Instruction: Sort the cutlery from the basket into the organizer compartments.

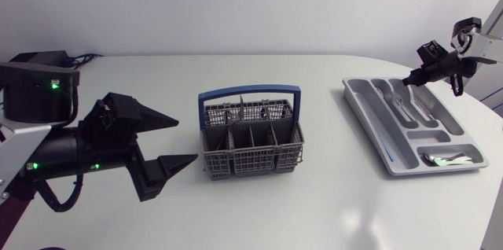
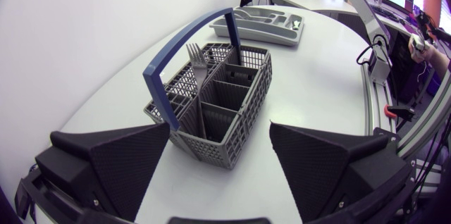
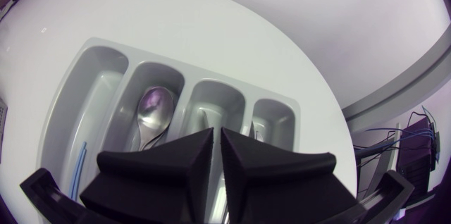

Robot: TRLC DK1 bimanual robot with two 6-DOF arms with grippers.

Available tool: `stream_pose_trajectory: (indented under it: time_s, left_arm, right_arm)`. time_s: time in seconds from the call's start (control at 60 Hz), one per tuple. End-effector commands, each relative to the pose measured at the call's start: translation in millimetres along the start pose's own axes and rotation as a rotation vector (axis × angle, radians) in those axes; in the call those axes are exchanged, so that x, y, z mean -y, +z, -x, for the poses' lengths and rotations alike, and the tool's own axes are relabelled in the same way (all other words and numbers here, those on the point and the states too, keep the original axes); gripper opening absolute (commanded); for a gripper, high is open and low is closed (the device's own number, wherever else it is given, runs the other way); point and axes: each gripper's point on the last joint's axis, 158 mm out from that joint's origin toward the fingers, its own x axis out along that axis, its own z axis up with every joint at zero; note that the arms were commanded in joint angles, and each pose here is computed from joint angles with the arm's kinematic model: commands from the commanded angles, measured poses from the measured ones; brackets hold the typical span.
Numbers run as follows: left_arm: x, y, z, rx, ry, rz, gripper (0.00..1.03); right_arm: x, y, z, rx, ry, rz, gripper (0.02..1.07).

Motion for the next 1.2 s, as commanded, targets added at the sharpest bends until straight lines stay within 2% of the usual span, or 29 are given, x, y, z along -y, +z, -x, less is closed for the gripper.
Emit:
stream_pose_trajectory:
  time_s: [0.0, 0.2, 0.417, 0.733, 0.967, 1.183]
  left_arm:
    - [5, -6, 0, -0.011, -0.01, 0.024, 0.98]
    - [5, -5, 0, -0.009, -0.009, 0.024, 0.98]
    - [13, 3, -1, 0.001, -0.027, 0.013, 0.98]
    - [9, 3, -12, -0.006, -0.025, 0.009, 0.98]
    - [7, 0, -17, -0.01, -0.025, 0.012, 0.98]
    - [7, -3, -23, -0.02, -0.032, 0.012, 0.98]
  right_arm:
    - [0, 3, -4, 0.005, -0.005, -0.015, 0.3]
    - [-6, 18, 36, 0.069, -0.034, -0.003, 0.37]
    - [-55, 31, 97, 0.169, -0.036, 0.045, 0.47]
    - [-173, 44, 191, 0.318, 0.077, 0.104, 0.49]
    - [-256, 38, 237, 0.39, 0.194, 0.119, 0.5]
    - [-340, 35, 268, 0.436, 0.352, 0.136, 0.5]
